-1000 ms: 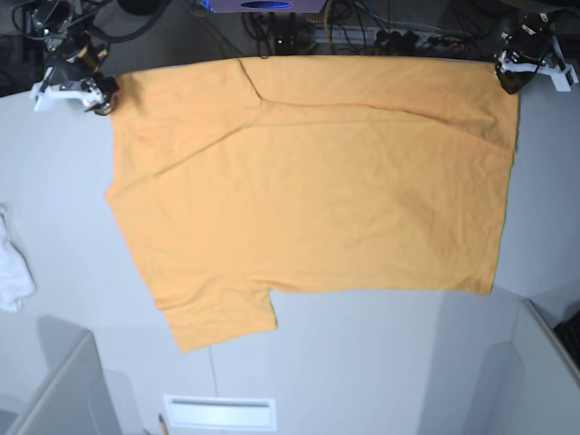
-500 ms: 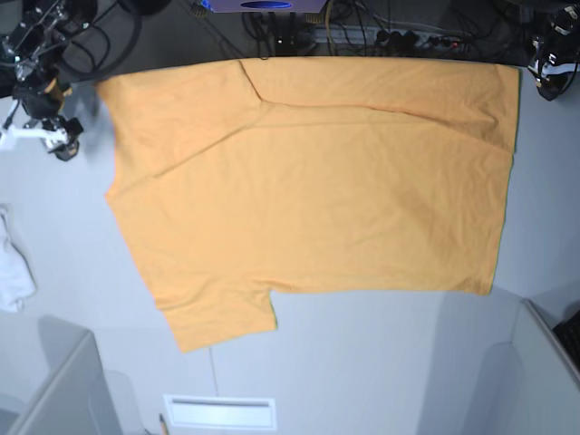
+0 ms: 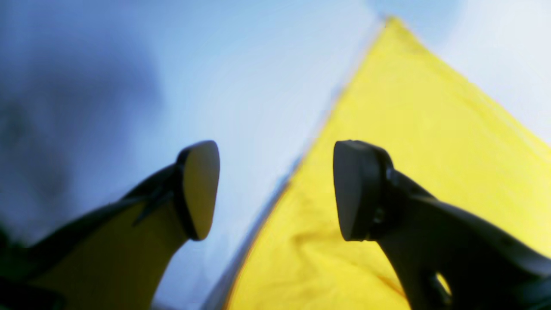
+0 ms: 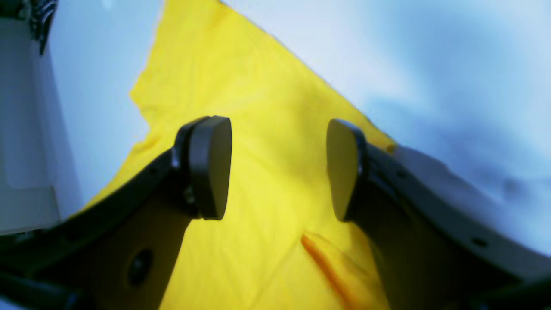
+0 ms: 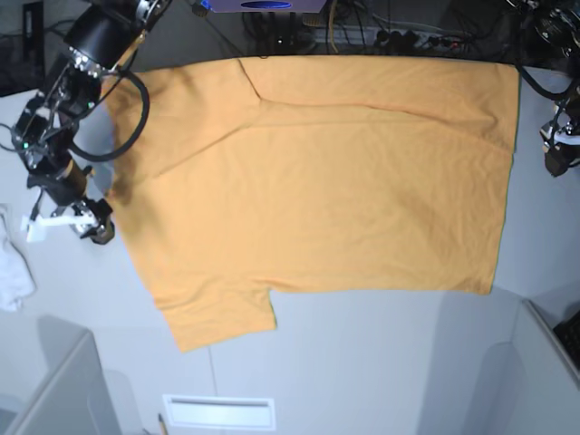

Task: Fold the T-shirt properly
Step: 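Release and move the right gripper to the hem corner by the sleeve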

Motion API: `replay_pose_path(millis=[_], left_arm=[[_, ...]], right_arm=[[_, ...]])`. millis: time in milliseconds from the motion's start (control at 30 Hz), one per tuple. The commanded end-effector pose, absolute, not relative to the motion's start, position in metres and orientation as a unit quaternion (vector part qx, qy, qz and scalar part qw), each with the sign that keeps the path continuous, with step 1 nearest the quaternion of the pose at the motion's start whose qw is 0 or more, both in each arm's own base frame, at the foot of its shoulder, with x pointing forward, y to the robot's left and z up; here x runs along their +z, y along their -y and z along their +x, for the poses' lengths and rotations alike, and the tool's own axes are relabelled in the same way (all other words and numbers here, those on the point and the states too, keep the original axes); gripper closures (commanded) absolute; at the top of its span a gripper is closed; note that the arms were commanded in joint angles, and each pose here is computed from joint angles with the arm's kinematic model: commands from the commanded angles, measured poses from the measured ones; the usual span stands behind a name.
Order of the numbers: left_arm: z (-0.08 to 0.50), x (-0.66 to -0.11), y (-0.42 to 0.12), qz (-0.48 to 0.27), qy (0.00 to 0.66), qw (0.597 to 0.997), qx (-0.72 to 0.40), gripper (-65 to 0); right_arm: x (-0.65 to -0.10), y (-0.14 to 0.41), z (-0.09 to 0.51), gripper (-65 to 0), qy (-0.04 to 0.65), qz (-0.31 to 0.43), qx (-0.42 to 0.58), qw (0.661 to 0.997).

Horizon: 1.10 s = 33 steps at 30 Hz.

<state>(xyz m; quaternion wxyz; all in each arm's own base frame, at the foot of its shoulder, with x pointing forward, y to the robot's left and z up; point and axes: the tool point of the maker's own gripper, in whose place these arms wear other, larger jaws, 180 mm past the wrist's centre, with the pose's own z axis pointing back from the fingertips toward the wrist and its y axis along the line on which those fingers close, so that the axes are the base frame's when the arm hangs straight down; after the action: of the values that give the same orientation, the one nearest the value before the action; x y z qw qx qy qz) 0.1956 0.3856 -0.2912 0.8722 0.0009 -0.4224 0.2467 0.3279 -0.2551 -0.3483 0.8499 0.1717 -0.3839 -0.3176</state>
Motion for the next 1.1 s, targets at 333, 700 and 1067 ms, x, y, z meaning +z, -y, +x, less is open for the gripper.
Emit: replay_pose_path(millis=[333,700,1067], left_arm=[[0.207,-0.292,-0.388,0.061,0.396,0.897,0.186,-39.5],[0.204,-0.292,-0.391,0.064,0.395,0.896,0.191,-39.5],[0.204,-0.292,-0.391,0.064,0.395,0.896,0.191,-39.5]], right_arm=[[-0.353,0.255,0.429,-33.5,0.390,0.184,-0.242,0.869],[-0.374,0.257,0.502,-34.1,0.388,0.147,-0.247,0.875],[-0.388,0.224,0.512,-34.2,0.386,0.201,-0.231,0.870]])
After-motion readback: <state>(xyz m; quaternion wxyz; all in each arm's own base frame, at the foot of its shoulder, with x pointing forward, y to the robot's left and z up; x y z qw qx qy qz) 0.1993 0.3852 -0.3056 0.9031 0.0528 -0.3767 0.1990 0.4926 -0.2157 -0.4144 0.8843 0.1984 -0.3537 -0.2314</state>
